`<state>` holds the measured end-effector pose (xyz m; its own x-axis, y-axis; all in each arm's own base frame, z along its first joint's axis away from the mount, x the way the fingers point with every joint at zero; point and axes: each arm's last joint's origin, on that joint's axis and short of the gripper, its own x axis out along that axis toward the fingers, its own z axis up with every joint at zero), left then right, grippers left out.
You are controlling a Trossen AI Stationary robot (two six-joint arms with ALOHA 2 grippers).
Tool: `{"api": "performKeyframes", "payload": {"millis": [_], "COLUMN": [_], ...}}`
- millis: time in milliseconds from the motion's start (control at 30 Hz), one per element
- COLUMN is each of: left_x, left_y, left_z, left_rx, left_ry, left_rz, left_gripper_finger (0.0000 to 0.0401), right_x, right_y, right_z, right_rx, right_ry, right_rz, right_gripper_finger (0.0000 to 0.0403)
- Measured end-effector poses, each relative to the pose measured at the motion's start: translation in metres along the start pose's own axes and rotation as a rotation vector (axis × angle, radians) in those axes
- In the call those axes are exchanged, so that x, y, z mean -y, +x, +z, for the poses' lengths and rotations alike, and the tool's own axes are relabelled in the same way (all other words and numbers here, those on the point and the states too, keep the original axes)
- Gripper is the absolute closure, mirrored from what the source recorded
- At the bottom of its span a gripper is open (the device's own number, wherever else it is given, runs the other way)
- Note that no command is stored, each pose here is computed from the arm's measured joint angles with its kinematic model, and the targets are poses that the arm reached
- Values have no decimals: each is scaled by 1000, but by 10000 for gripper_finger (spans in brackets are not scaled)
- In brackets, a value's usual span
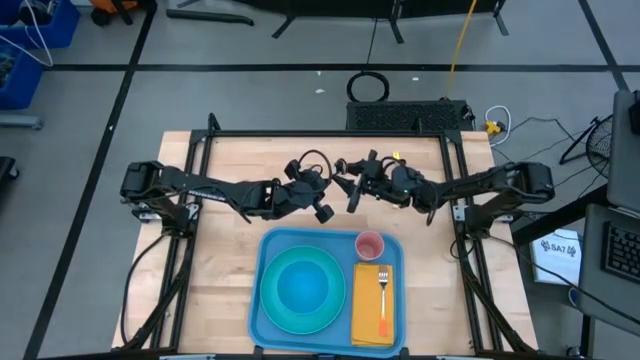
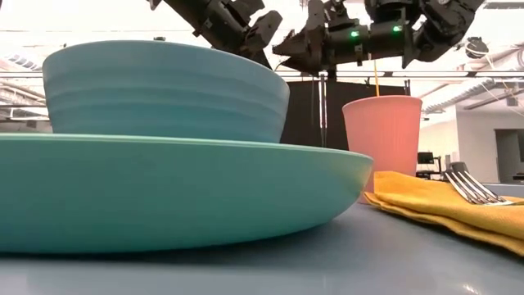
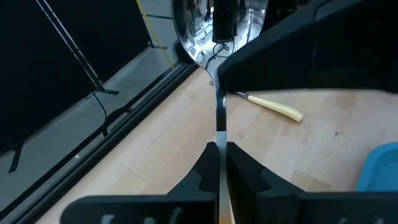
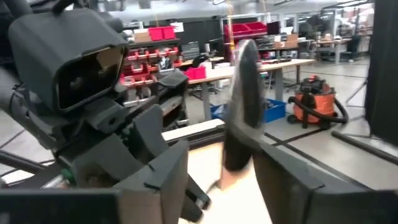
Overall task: Set up tray
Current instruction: Put the orange spoon on the yellow napkin to the left of the orange fork
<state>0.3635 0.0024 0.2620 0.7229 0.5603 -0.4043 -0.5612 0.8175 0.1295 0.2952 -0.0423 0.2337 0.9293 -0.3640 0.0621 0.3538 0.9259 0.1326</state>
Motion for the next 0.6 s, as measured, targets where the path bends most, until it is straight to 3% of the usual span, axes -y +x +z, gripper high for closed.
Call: {"api": "performKeyframes", "payload": {"millis": [267, 600], "left_x": [3, 4], "left_y": [-2, -2], "left_z": [-1, 0], "left_rx": [-9, -1], "left_ry": [16, 34], "left_rz": [-12, -37], "left_gripper_finger": [395, 394], "right_x": [-11, -13], "right_y": [13, 8], "right_z": [7, 11], "right_rx": [18, -14], "right_ry": [-160, -207], "right_rz": [41, 33], "right_gripper_finger": [388, 393]}}
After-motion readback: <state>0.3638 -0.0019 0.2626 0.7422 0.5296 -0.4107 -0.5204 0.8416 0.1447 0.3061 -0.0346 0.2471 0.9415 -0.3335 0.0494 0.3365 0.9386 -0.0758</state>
